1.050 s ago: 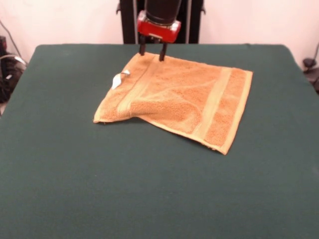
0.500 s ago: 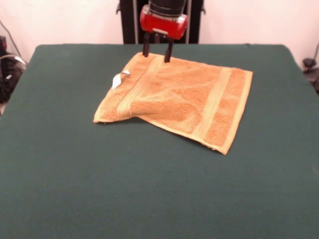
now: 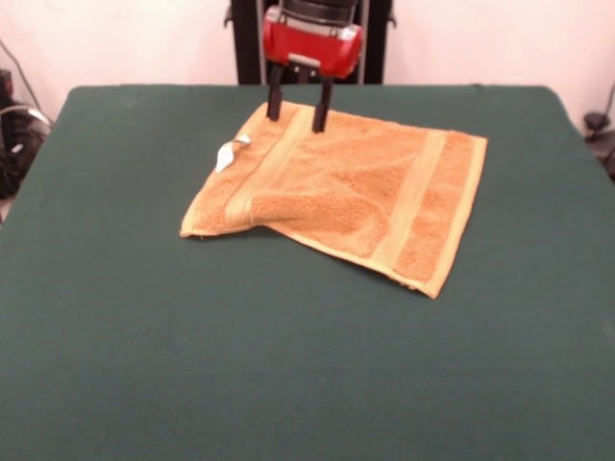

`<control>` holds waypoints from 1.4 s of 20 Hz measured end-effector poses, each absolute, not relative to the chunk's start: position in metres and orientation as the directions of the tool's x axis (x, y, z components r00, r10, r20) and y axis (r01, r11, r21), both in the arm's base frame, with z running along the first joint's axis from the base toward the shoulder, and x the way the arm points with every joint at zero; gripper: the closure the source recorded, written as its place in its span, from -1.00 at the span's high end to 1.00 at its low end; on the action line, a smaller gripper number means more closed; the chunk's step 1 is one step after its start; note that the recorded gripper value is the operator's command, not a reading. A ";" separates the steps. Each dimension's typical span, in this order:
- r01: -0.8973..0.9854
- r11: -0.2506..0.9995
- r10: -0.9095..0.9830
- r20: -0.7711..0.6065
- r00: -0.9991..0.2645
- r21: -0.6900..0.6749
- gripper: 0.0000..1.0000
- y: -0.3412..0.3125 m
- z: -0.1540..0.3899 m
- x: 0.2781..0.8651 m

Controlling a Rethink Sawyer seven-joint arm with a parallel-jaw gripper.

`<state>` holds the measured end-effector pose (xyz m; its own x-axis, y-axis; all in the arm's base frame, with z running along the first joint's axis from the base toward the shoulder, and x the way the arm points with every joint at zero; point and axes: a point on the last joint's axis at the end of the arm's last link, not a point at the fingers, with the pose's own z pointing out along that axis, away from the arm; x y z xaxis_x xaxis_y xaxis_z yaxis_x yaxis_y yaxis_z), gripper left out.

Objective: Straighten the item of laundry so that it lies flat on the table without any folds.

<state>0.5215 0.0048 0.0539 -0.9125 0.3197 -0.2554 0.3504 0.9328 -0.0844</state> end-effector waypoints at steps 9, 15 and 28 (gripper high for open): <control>0.345 0.935 0.313 -0.261 -0.913 -0.085 1.00 0.005 0.013 0.557; 0.342 0.935 0.318 -0.204 -0.926 -0.095 1.00 0.002 -0.032 0.549; 0.369 0.926 0.354 -0.158 -0.922 -0.078 1.00 -0.003 -0.042 0.549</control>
